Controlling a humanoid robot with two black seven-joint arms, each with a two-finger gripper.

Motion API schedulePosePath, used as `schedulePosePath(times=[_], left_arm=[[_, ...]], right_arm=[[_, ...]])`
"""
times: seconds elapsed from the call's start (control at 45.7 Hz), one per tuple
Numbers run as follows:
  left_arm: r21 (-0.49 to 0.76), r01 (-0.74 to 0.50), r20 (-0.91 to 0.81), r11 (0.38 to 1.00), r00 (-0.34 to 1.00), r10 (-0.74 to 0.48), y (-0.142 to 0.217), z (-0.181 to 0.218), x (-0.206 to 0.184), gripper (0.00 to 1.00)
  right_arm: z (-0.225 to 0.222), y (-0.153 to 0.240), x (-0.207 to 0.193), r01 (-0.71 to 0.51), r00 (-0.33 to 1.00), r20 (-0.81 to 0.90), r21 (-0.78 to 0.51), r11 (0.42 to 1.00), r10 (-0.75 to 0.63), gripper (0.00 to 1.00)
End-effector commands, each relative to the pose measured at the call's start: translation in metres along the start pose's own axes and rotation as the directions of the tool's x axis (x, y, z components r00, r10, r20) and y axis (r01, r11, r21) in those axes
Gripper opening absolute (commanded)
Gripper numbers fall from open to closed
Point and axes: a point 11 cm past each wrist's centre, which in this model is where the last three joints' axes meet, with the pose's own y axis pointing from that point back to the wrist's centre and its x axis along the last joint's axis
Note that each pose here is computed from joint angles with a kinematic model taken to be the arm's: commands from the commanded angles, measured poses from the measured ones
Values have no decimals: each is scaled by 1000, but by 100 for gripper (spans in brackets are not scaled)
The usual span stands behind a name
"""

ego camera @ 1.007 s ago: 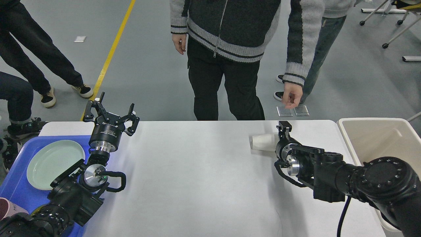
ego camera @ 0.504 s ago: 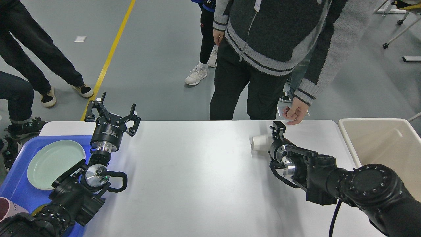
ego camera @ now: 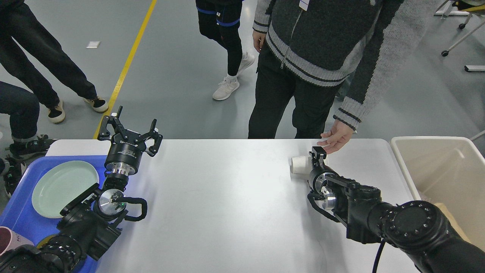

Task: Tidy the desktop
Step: 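Lower the right gripper onto the tipped paper cup and grasp it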

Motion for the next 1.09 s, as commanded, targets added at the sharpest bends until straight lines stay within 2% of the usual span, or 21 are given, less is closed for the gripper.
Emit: schedulePosePath(times=[0.0, 0.131, 0.175, 0.197, 0.241, 0.263, 0.285, 0.328, 0.35, 0.657, 0.81, 0.963, 1.073], left_arm=[[1, 0, 0, 1000, 1000, 0, 0, 0, 0, 97], [0, -1, -1, 1000, 1000, 1, 0, 0, 0, 97], [-1, 1, -1, 1000, 1000, -1, 0, 0, 0, 97], [0, -1, -1, 1000, 1000, 1, 0, 0, 0, 97], [0, 0, -2, 1000, 1000, 0, 0, -1, 0, 97], [0, 0, -2, 1000, 1000, 0, 0, -1, 0, 97], [1, 0, -4, 1000, 1000, 0, 0, -2, 0, 97], [2, 0, -5, 1000, 1000, 0, 0, -2, -1, 97], [2, 0, -5, 1000, 1000, 0, 0, -2, -1, 97], [2, 0, -5, 1000, 1000, 0, 0, -2, -1, 97], [0, -1, -5, 1000, 1000, 1, 0, -2, 0, 97], [-1, 2, 1, 1000, 1000, -2, -1, 1, -1, 97], [0, 5, 1, 1000, 1000, -5, -2, 1, -2, 97]], right_arm=[[-1, 0, 2, -3, 1000, 2, 4, 1000, 3, 100], [2, 0, -1, 2, 1000, 4, -5, 1000, -2, 98], [2, 0, -4, 6, 1000, 2, -7, 1000, -6, 93], [3, 0, -5, 8, 1000, 2, -8, 1000, -8, 86], [3, 0, -5, 7, 1000, -6, -9, 1000, -7, 61], [5, 0, -6, 5, 1000, -17, -24, 1000, -6, 41], [6, 0, -7, 4, 1000, -24, -31, 1000, -5, 32], [10, 0, -7, 3, 999, -42, -42, 999, -5, 6], [11, 0, -7, 2, 999, -50, -43, 999, -4, 0], [15, 1, -4, -41, 997, -71, -48, 998, 37, 0], [23, 6, -26, 23, 994, -102, -82, 996, -31, 0], [23, 25, 6, 96, 961, -241, -162, 982, -134, 0], [-19, 53, 38, 141, 921, -342, -155, 978, -187, 0]])
